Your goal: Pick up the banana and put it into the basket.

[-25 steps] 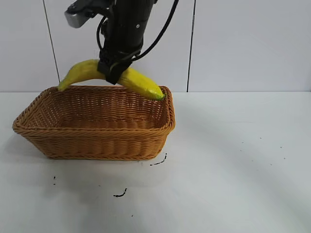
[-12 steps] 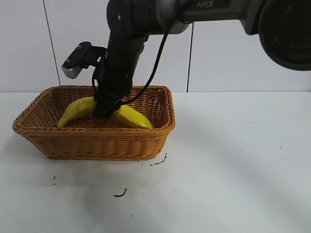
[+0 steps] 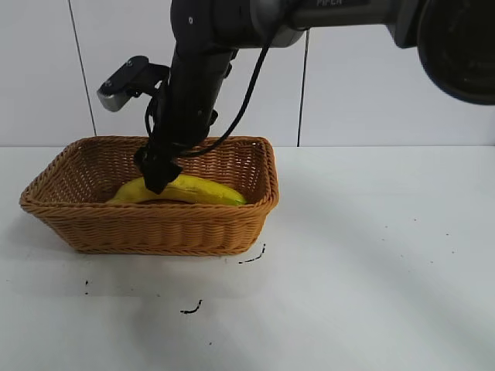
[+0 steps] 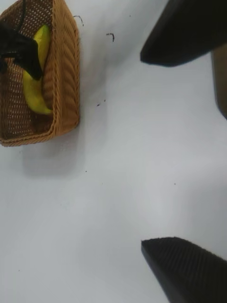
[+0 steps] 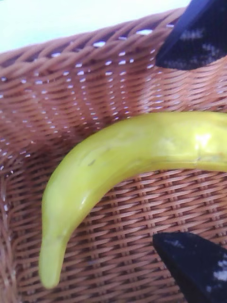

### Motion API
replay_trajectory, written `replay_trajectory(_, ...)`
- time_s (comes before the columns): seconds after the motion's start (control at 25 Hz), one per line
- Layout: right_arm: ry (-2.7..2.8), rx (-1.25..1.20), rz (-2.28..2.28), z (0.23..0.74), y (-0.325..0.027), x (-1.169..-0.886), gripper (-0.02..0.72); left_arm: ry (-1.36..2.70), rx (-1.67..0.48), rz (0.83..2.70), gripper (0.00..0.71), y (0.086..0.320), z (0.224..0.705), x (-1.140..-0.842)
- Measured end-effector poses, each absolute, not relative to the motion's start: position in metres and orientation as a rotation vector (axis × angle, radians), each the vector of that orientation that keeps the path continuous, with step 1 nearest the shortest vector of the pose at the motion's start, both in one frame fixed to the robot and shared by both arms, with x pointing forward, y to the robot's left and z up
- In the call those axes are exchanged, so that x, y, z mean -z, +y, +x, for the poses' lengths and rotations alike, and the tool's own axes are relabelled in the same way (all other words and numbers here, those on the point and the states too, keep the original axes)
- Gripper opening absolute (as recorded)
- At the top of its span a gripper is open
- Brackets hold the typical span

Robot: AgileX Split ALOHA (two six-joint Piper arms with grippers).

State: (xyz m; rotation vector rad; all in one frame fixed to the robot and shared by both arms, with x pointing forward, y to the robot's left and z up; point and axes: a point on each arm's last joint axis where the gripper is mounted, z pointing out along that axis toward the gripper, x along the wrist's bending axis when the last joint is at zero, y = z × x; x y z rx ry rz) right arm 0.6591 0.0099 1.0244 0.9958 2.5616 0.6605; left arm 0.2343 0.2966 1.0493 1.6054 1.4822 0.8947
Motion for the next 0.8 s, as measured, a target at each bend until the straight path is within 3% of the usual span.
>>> replay_trajectory(0.2, 2.410, -0.676, 1.340, 0.686, -0.041, -1.037, 0.689, 1.482, -0.895, 1.605, 0.695, 0.297, 0.234, -1.049)
replay_trajectory(0.6, 2.149, -0.465, 1.762, 0.739, -0.206, -1.031, 0.689, 1.482, -0.895, 1.605, 0.695, 0.297, 0.234, -1.049)
replay_trajectory(0.8, 2.053, -0.390, 1.918, 0.743, -0.270, -1.029, 0.689, 1.482, -0.895, 1.605, 0.695, 0.297, 0.234, -1.049)
